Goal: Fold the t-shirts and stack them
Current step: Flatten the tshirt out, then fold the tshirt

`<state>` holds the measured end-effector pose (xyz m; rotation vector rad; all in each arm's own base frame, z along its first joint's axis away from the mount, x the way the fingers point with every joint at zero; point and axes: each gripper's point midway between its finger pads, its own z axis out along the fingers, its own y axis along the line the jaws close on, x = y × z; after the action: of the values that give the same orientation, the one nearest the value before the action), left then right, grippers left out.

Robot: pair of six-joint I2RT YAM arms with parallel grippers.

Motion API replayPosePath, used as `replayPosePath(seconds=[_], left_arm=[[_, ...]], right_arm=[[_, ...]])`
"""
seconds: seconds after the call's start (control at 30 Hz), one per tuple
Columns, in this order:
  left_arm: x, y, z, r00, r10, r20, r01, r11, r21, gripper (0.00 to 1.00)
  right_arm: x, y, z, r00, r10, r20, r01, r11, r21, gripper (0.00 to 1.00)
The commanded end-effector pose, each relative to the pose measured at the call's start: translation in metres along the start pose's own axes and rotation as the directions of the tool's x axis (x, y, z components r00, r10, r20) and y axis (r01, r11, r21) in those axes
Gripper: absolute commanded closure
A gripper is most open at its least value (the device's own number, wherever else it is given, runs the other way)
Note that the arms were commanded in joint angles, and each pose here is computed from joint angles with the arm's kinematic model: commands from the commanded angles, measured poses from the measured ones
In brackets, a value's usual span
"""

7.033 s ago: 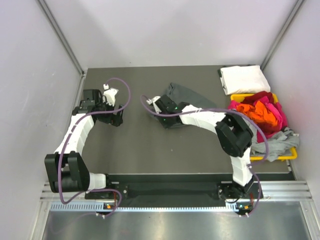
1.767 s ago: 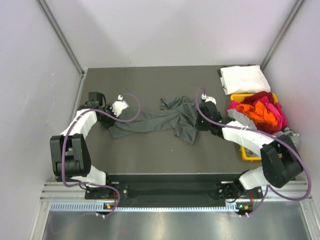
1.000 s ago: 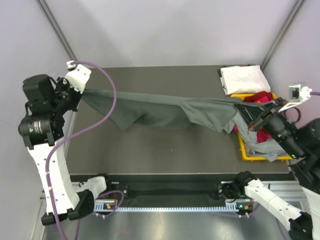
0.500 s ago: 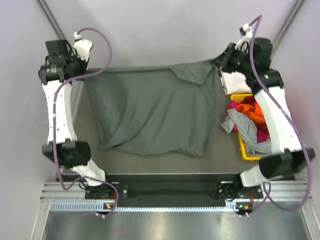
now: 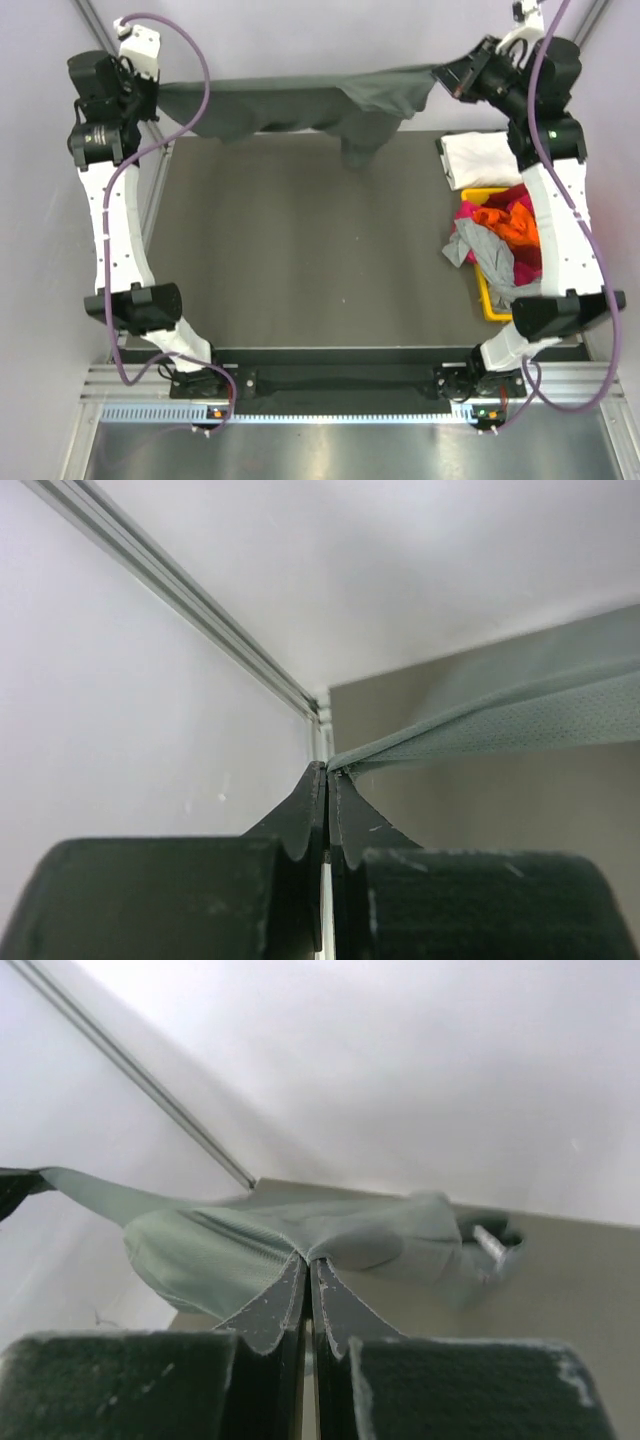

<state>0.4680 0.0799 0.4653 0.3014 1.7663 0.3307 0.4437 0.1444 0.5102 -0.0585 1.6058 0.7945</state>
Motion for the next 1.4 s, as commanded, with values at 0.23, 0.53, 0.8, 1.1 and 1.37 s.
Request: replayPosePath(seconds=[0.23,0.53,0.8,1.1,1.37], left_arm=[[0.150,-0.070,-0.015,0.967,0.185,-0.178,-0.142,0.963,0.230,1.00],[0.349,-0.176,-0.100,0.809,0.415,-0.416,-0.081,0.780,0.620,1.00],[0.416,-0.191,-0.164,0.662,0.518,-0.541,-0.017,0.732,0.681,1.00],[0.390,-0.177,-0.113,0.725,0.389,-0.569,-0.002,0.827,0.562,1.00],[0.384,-0.188,-0.050,0.743,0.324,-0.585,0.092,0.817,0.570,1.00]], right_arm=[[0.172,-0.068,-0.076,0.978,0.117,-0.175,-0.088,0.983,0.164,1.00],[0.388,-0.096,-0.171,0.819,0.356,-0.451,-0.221,0.920,0.324,1.00],[0.442,-0.093,-0.212,0.742,0.440,-0.506,-0.281,0.889,0.360,1.00],[0.407,-0.094,-0.164,0.823,0.302,-0.482,-0.214,0.950,0.230,1.00],[0.405,-0.137,-0.092,0.824,0.200,-0.530,-0.092,0.970,0.223,1.00]])
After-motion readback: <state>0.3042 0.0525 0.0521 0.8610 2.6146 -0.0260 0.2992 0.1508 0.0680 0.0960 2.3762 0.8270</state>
